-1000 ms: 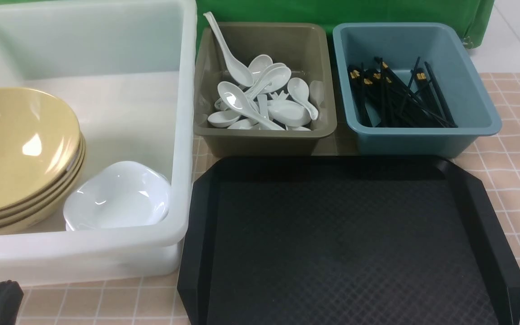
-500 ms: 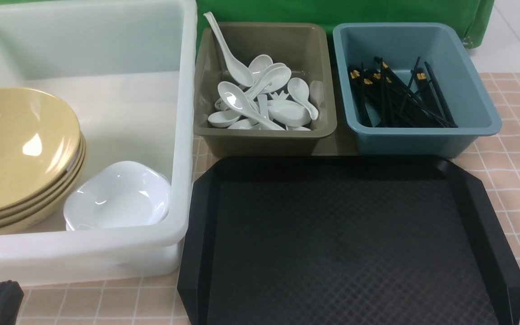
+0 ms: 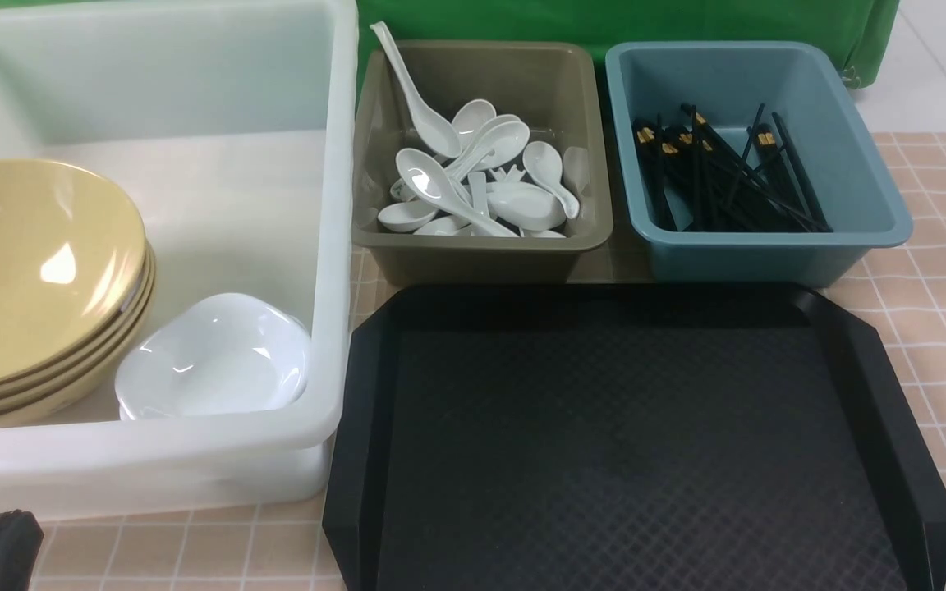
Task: On brown table put chopsticks spoon bowls plates into blue grey white boxes.
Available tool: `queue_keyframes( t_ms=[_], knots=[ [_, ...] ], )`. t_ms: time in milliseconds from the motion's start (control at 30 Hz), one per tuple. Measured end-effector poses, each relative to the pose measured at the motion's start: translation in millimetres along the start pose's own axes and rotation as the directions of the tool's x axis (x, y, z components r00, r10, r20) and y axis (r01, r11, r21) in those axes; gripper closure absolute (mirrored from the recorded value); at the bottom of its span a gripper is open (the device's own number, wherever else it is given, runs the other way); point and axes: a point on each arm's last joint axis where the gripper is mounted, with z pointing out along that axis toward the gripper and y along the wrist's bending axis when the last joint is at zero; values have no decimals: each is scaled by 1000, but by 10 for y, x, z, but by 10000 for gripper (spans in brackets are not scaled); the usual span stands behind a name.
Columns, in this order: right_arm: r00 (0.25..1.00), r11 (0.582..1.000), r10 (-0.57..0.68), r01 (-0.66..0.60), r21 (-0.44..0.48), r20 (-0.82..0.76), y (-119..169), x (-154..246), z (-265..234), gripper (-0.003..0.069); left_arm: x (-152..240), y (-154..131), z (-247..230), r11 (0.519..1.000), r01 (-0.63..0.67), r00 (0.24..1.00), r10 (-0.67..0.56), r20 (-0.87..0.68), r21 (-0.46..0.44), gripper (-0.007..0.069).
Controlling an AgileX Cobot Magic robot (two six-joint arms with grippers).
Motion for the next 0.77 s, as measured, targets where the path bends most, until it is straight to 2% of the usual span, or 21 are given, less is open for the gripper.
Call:
queue_keyframes(
  t_ms=[767],
  knots=[
    [1000, 1000, 0, 0, 0, 0, 0, 0, 0, 517, 0, 0, 0, 1000, 0, 1000, 0, 0, 0, 601]
  ],
)
